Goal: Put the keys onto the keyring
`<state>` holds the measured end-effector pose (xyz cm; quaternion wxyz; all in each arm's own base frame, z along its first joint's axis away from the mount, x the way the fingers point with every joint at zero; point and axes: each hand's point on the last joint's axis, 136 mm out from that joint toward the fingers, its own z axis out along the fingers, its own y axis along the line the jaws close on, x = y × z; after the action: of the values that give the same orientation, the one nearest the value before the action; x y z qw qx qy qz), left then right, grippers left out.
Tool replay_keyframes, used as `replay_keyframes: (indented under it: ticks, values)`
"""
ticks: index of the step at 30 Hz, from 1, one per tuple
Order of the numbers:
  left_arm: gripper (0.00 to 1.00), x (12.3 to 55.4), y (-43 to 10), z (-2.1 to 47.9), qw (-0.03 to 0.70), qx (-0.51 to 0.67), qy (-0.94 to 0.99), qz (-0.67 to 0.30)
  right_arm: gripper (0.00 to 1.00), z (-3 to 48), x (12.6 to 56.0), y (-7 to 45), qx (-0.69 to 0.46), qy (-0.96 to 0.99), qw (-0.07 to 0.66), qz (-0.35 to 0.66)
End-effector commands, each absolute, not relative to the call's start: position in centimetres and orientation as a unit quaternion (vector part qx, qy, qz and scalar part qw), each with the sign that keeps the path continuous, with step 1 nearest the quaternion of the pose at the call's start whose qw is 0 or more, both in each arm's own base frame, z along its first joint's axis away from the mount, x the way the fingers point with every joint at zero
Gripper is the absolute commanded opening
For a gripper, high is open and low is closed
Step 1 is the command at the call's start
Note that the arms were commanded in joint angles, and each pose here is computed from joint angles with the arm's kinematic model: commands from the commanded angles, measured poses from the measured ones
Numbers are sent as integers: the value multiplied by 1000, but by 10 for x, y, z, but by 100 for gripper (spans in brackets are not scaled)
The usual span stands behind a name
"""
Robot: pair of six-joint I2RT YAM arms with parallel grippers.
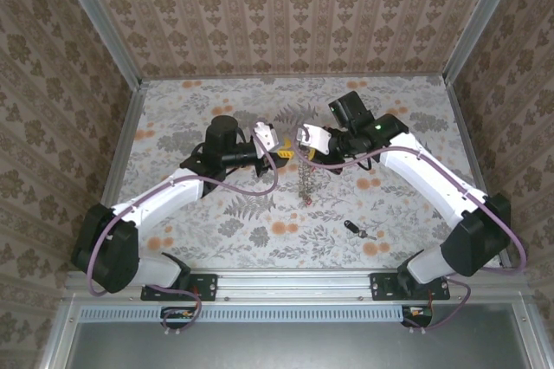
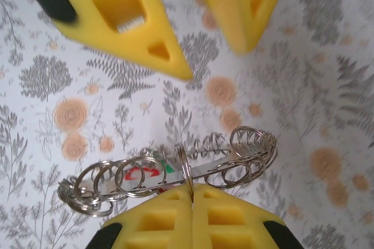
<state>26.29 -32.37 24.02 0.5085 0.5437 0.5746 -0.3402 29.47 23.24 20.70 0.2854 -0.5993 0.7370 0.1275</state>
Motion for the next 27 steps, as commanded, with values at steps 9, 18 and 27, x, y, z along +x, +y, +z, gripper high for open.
replay_keyframes:
  ticks: [9,18,27]
  values:
    - [27,247,-343,228,487,570,542,-380,0,211,281,234,-602,743,262,132]
    - [29,238,-353,222,468,582,528,-405,0,211,282,240,-604,733,277,144]
    - [28,234,-357,216,450,592,525,-415,0,213,282,244,-604,727,288,153]
